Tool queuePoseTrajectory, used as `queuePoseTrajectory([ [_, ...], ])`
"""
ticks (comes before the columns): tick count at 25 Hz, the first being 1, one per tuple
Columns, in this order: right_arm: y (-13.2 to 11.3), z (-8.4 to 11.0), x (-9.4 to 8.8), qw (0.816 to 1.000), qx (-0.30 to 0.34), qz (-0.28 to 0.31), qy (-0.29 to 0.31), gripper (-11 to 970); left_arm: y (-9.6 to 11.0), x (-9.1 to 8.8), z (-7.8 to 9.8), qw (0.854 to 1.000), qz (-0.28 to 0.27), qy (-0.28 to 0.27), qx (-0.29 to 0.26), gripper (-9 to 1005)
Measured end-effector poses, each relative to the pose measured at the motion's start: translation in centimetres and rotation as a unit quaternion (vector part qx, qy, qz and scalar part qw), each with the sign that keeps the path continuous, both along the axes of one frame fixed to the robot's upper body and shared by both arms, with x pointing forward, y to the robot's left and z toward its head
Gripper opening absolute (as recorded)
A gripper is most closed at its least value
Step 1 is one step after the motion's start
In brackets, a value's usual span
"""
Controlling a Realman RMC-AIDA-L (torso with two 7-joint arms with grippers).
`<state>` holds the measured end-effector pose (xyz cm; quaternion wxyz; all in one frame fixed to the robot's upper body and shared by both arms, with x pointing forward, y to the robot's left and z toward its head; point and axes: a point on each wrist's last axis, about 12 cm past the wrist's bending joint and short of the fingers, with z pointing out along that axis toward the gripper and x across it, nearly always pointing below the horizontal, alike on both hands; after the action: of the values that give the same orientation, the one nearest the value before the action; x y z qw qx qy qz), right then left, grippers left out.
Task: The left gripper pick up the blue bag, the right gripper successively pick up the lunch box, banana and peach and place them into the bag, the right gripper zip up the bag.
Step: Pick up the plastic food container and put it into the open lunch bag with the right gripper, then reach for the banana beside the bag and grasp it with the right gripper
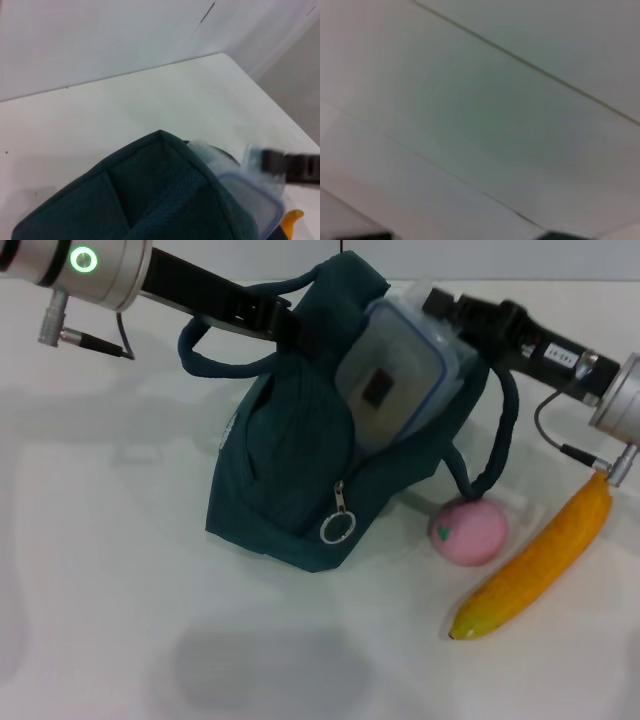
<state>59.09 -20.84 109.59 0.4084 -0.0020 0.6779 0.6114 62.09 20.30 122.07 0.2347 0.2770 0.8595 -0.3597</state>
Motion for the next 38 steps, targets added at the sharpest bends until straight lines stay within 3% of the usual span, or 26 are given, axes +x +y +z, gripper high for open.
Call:
queuePoseTrajectory([
  [8, 0.1, 2.1, 0.0, 0.997, 0.043, 0.015, -0.062, 100, 0.0, 0.0, 0.0, 1.0, 0.0, 0.0, 0.0, 48],
  [13, 0.5, 0.7, 0.2, 0.999, -0.011, 0.013, -0.035, 111, -0.1, 0.0, -0.1, 1.0, -0.001, 0.001, -0.001, 47],
  [18, 1.4, 0.7, 0.5, 0.997, -0.048, 0.037, -0.044, 123, -0.5, 0.1, 0.2, 1.0, -0.006, -0.002, -0.001, 47],
  [23, 2.5, 1.2, 1.3, 0.991, -0.098, 0.052, -0.069, 134, -0.6, 0.1, 0.2, 1.0, -0.007, -0.002, -0.002, 48],
  [35, 2.2, 1.2, 1.4, 0.974, -0.16, 0.057, -0.149, 162, 0.2, 0.0, -0.2, 1.0, 0.0, 0.001, 0.0, 47],
  [38, 1.6, 1.5, 1.1, 0.965, -0.181, 0.075, -0.176, 290, 0.3, -0.1, -0.3, 1.0, 0.001, 0.001, 0.0, 47],
])
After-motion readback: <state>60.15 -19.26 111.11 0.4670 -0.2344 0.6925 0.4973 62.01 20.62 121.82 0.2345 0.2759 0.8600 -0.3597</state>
